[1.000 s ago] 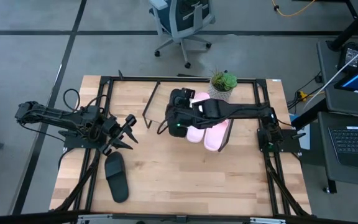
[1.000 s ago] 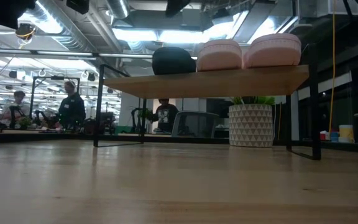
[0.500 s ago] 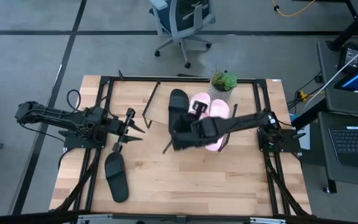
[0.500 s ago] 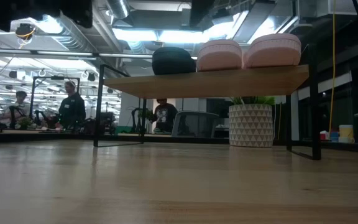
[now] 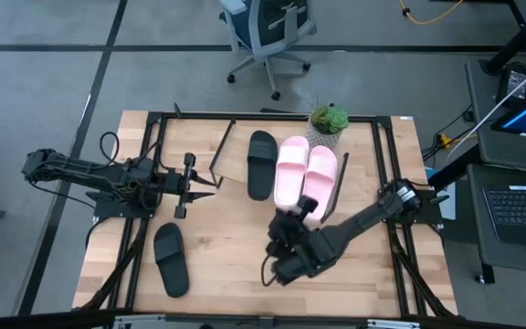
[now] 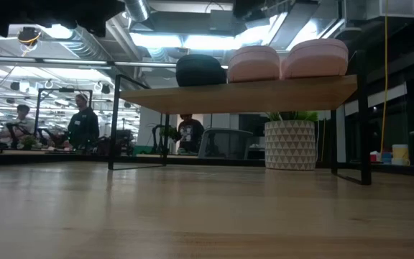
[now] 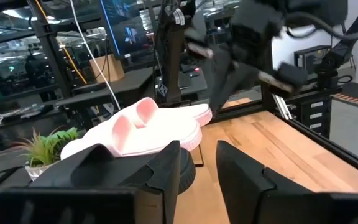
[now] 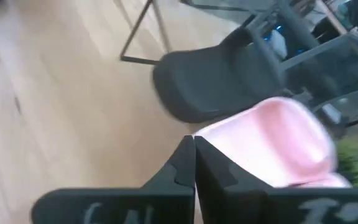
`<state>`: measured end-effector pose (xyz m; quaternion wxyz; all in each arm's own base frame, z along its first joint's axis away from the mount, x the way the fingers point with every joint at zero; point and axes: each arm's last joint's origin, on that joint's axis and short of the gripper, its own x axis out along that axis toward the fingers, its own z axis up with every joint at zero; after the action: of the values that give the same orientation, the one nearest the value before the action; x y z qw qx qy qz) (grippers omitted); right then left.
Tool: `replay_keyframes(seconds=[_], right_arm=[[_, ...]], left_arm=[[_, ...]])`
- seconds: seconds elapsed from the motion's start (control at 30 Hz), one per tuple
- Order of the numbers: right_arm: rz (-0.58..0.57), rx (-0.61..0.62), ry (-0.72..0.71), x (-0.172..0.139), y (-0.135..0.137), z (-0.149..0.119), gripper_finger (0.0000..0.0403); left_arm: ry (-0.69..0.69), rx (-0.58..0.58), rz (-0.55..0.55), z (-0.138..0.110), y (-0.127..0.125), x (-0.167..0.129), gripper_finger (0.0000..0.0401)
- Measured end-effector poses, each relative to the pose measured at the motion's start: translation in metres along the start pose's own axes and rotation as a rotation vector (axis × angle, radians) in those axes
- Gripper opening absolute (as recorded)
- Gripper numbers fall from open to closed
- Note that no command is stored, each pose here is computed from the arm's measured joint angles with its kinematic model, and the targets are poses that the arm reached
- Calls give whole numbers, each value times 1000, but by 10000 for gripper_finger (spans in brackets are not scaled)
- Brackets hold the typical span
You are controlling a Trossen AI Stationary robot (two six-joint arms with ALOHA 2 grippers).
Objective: Pick and place slides into the shelf
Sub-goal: Put the right black slide on the shelf
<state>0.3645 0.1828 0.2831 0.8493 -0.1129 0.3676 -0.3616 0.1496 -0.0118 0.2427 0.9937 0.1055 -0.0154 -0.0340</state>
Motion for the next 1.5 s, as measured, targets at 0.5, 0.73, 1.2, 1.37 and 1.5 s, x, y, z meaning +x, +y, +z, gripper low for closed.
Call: replay_keyframes(seconds=[0.5,0.73,1.2,1.37,1.5], right_arm=[[424,101,-210,15,42,-35,0],[643,142,-452,11,-3,-65,0],[582,31,-651,2,-86,-96,1],[580,56,-645,9,-96,-111,1],[573,27,-658,13,-94,-120,2]], left_arm=[[0,-46,-3,0,0,0,48],[1,-49,6,0,1,0,48],[260,-40,190,34,48,29,2],[481,-39,231,44,77,54,1],[606,-21,247,54,101,75,0]])
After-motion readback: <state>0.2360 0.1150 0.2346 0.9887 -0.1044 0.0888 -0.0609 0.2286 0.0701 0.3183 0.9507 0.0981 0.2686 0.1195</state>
